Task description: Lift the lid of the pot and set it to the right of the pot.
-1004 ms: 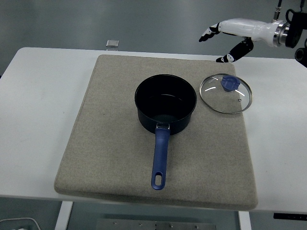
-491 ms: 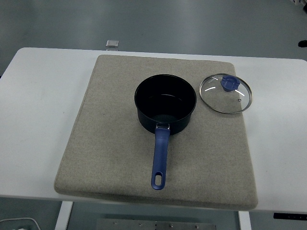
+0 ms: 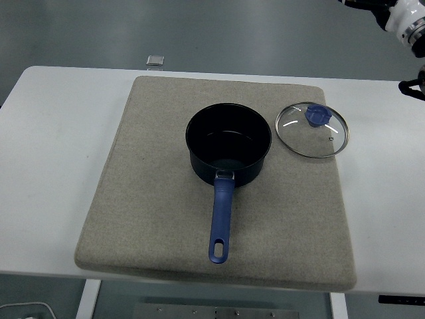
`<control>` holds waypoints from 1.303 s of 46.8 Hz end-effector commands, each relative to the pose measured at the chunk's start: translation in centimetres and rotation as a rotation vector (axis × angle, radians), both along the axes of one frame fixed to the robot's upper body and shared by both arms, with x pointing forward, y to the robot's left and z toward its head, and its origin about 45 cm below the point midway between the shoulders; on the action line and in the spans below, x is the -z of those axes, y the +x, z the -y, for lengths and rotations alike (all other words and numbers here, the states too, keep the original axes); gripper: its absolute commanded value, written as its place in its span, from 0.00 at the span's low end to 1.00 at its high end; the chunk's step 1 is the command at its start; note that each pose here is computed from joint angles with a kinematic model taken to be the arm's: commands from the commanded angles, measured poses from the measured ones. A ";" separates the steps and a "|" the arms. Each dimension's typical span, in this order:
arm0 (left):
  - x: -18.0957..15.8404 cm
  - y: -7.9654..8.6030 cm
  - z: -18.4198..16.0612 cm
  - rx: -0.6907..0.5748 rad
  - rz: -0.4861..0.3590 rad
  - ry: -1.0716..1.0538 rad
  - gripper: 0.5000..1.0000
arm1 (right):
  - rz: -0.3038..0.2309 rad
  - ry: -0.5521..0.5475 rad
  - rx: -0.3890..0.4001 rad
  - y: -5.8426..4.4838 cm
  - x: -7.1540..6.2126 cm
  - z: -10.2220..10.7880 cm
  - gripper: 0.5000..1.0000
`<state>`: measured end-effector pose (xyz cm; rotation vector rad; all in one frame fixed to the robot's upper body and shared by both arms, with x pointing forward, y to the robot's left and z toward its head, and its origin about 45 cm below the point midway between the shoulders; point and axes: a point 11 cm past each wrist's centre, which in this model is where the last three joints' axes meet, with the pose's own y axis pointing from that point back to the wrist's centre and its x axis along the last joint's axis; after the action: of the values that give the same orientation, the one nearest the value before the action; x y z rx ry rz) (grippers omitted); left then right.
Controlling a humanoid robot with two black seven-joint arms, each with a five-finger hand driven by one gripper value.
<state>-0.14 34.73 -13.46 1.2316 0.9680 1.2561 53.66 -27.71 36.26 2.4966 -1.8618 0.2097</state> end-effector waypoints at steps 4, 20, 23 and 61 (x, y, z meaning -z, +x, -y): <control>0.0 0.1 0.0 0.000 0.001 0.000 1.00 | -0.165 0.118 0.023 -0.1 2.8 -0.8 0.80; 0.0 0.0 0.0 0.000 0.000 0.000 1.00 | -0.213 0.326 -0.032 -0.5 3.3 -1.2 0.80; 0.0 0.1 0.0 0.000 0.001 0.000 1.00 | -0.210 0.356 -0.061 -0.6 3.2 -1.3 0.81; 0.0 0.0 0.0 0.000 0.000 0.000 1.00 | -0.150 0.490 -0.053 -1.4 5.4 -0.9 0.81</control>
<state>-0.14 34.73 -13.46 1.2313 0.9686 1.2567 52.28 -26.64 31.10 2.7763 -1.9507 -0.4732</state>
